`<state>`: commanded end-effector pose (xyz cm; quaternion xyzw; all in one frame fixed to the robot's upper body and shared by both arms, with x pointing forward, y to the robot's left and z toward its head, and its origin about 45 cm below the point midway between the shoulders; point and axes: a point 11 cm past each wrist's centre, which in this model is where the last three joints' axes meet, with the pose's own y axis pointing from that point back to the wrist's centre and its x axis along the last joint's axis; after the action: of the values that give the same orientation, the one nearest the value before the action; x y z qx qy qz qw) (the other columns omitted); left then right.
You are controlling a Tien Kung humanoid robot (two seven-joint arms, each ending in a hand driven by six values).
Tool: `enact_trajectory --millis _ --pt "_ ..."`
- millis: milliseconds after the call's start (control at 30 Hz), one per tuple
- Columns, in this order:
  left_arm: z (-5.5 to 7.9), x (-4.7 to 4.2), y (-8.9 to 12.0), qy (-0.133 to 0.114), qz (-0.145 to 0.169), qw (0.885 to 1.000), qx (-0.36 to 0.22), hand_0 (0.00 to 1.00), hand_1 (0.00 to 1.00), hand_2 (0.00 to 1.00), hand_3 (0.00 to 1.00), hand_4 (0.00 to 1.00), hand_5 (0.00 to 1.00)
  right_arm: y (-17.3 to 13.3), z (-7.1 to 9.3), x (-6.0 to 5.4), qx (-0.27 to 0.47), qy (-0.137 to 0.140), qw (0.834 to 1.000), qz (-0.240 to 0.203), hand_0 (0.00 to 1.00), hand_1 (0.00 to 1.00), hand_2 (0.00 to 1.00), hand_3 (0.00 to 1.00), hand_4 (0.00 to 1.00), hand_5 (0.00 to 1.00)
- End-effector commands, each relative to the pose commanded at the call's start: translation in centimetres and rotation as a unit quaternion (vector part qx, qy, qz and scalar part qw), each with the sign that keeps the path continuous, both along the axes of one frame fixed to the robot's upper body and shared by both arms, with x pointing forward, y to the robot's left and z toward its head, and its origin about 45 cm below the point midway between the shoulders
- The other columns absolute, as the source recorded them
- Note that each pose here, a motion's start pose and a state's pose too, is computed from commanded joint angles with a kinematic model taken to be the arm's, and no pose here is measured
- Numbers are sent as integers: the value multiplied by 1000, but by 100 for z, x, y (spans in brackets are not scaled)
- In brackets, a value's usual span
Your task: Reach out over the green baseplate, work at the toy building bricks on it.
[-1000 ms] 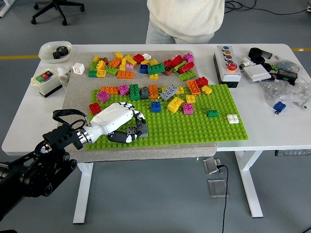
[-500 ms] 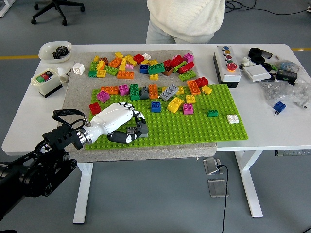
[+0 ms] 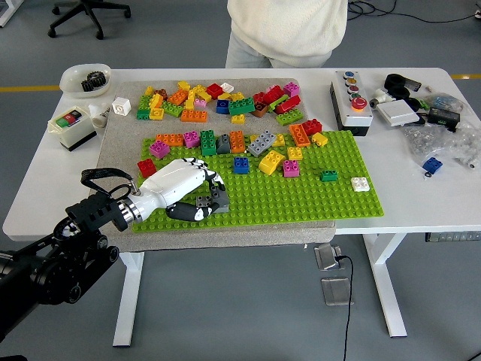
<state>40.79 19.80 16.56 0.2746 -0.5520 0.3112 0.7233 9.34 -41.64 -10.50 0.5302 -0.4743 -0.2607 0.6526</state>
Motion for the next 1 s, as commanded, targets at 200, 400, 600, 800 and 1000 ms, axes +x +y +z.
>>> enact_trajectory --millis 200,400,600,800,1000 --pt "-7 -6 -1 1 -1 1000 -1 775 681 548 579 649 196 1 -2 -8 0 1 1000 0 735 613 628 532 747 505" --pt "-7 -8 -1 1 -1 1000 -2 778 690 552 582 661 207 2 -3 -13 0 1 1000 1 735 613 627 532 747 505" --pt "-7 -5 0 2 0 1000 -3 779 691 554 584 664 207 2 -3 -12 0 1 1000 1 736 613 627 532 746 504" --pt "-10 -2 7 3 2 1000 -4 781 692 553 587 660 207 4 -4 -11 0 1 1000 1 735 613 627 532 746 504" --pt "-6 3 11 3 3 1000 -6 781 694 556 593 661 205 4 -3 -9 1 1 1000 1 735 614 626 532 746 505"
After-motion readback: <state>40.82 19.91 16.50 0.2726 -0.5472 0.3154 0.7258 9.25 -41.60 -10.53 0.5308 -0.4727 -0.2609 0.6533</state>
